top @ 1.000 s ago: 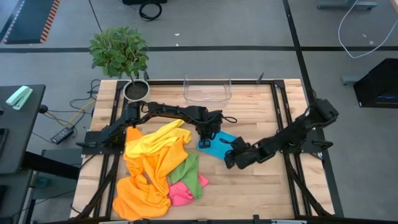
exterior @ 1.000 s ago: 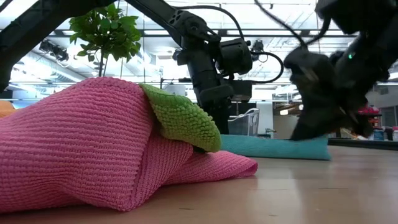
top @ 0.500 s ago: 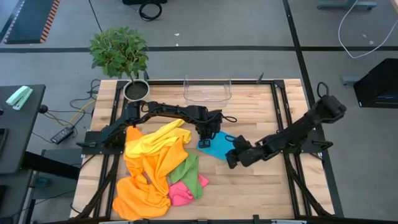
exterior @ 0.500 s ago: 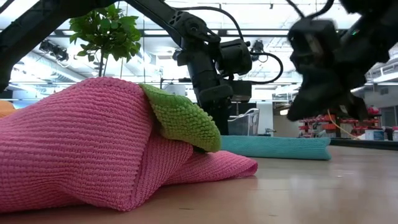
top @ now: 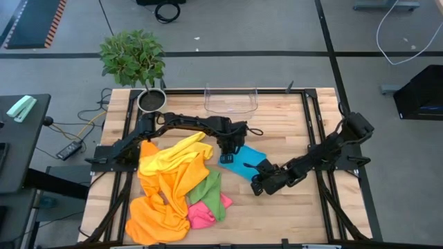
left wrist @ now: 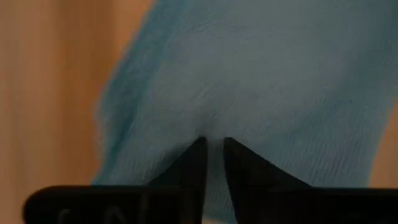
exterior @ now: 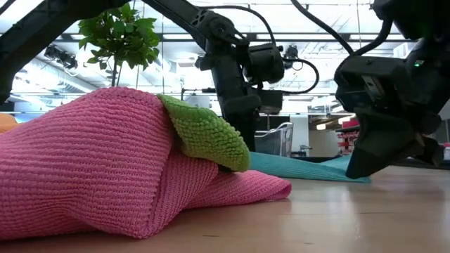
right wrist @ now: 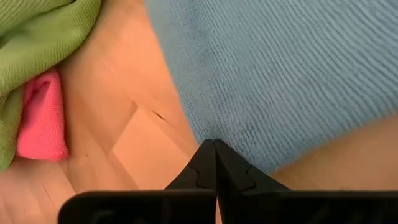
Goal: Fold microfiber towels
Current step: Fold the blue towel
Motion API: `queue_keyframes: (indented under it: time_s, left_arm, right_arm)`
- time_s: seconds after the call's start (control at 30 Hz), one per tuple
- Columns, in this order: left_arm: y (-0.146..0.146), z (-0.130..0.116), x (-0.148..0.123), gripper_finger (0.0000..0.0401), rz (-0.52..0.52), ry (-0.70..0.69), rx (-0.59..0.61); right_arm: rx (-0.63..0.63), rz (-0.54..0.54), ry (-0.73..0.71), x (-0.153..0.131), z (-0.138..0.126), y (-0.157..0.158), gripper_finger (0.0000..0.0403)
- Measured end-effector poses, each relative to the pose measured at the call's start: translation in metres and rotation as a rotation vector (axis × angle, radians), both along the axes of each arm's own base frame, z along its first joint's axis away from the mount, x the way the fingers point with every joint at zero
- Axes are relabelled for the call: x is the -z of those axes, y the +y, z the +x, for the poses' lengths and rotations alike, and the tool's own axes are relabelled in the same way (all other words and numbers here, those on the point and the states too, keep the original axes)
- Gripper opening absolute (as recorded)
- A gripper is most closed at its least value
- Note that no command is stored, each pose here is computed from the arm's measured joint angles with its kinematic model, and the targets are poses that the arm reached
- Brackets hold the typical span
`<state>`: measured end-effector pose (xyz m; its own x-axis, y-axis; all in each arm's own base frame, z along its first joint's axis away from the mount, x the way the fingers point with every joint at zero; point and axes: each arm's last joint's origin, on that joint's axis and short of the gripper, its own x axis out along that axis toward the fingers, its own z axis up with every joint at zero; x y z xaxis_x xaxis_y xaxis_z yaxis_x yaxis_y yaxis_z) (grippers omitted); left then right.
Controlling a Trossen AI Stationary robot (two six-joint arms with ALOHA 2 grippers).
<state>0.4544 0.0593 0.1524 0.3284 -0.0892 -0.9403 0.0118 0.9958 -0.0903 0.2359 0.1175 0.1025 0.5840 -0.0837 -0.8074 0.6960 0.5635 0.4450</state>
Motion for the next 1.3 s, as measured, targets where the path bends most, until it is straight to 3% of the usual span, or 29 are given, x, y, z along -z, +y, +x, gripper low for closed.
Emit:
queue_keyframes:
  time_s: [0.13,0.3,0.47,0.7,0.9,1.03,1.17,1.3]
  left_arm:
    - [-0.005,0.0,-0.027,0.0095,-0.021,-0.065,-0.047]
    - [-0.039,0.002,-0.022,0.0106,-0.043,-0.043,0.022]
    - [-0.07,0.004,-0.025,0.0093,-0.042,-0.064,0.089]
    - [-0.072,-0.009,0.011,0.0064,-0.039,-0.002,0.034]
    - [-0.065,-0.016,0.021,0.0052,-0.099,0.007,-0.004]
    - [-0.064,-0.011,0.007,0.0052,-0.082,-0.037,0.007]
    - [-0.055,-0.002,-0.031,0.0059,-0.067,-0.163,0.013]
    - [-0.043,-0.01,-0.054,0.0061,-0.065,-0.19,-0.01]
  right_arm:
    - [-0.012,-0.013,-0.008,-0.006,-0.001,-0.002,0.0]
    - [-0.012,-0.011,-0.003,-0.006,0.0,-0.005,0.0]
    - [-0.015,-0.012,0.0,-0.006,0.0,-0.006,0.0]
    - [-0.04,-0.018,0.009,-0.006,0.0,-0.006,0.0]
    - [-0.051,-0.007,0.009,-0.007,0.0,-0.006,0.0]
    - [-0.09,0.011,0.003,-0.018,-0.004,-0.008,0.0]
    - [-0.121,0.052,-0.028,-0.038,-0.007,-0.014,0.0]
    - [-0.111,0.051,-0.091,-0.061,-0.012,-0.026,0.0]
